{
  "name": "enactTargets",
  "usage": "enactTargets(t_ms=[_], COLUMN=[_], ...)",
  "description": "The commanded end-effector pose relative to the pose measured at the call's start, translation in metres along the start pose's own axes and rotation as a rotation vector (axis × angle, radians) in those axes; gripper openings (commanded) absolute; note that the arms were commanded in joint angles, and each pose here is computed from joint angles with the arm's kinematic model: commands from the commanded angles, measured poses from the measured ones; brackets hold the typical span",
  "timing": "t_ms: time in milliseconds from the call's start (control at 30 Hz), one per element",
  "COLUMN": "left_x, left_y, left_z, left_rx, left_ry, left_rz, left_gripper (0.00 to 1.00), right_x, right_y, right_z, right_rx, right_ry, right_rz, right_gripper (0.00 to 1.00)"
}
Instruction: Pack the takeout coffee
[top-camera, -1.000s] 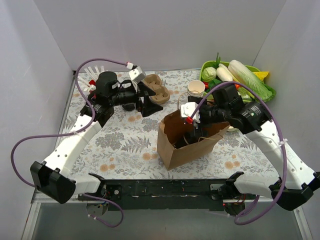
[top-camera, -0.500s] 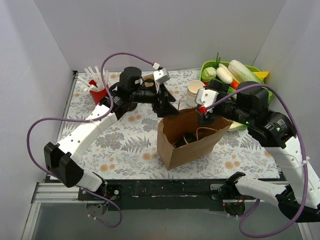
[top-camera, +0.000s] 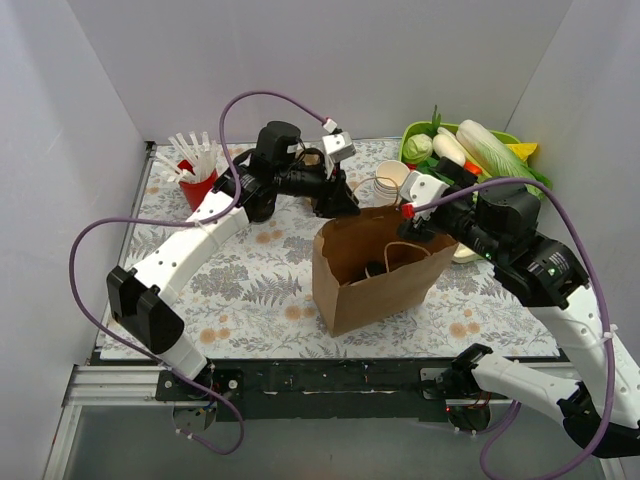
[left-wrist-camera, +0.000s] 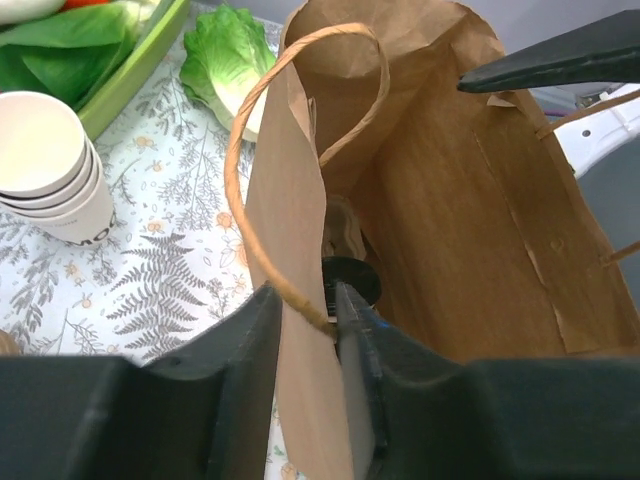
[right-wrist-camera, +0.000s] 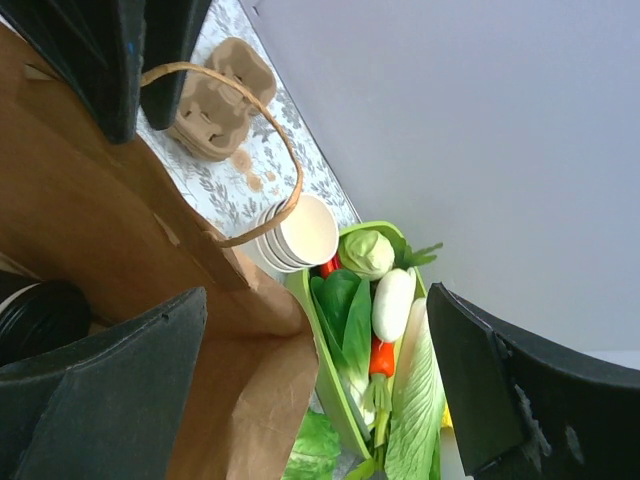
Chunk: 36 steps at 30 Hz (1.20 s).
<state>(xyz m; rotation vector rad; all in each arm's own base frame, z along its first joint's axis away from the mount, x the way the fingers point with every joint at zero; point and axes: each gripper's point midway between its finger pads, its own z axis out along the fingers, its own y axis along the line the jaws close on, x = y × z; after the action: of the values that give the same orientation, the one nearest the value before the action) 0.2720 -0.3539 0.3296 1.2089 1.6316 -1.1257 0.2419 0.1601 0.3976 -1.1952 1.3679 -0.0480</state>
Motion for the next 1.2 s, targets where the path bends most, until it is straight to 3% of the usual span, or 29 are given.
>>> enactTargets(t_ms=[0, 167, 400, 667, 833, 1167], left_x=[-0.003, 0.001, -0.005, -0.013, -0.018, -0.024], left_y=[-0.011, -0.007, -0.002, 0.014, 0.022, 0.014], left_z=[-0.004, -0.006, -0.018, -0.036, -0.044, -0.057], left_rx=[0.062, 0.048, -0.014, -0.130, -0.189, -0.200], left_ry=[0.051, 0.098, 0.121, 0.140, 0.135, 0.121], left_rz=[0.012, 0.042, 0.122, 0.249, 0.317, 0.420], left_gripper=[0.19, 0.00, 0.00, 0.00, 0.00, 0.00], right_x=[-0.002, 0.004, -0.003, -0.012, -0.019, -0.007], right_y=[-0.032, -0.049, -0.063, -0.053, -0.022, 0.004], right_z=[0.002, 0.012, 0.029, 0.030, 0.026, 0.013], right_rx=[0.178, 0.272, 0.284, 0.223, 0.074, -0.002], right_ry=[-0.008, 0.006, -0.020, -0.075, -0.133, -0.117], right_rz=[0.054, 0.071, 0.162, 0.144, 0.131, 0.171], right_gripper=[0.98, 0.98, 0.98, 0.98, 0.97, 0.97])
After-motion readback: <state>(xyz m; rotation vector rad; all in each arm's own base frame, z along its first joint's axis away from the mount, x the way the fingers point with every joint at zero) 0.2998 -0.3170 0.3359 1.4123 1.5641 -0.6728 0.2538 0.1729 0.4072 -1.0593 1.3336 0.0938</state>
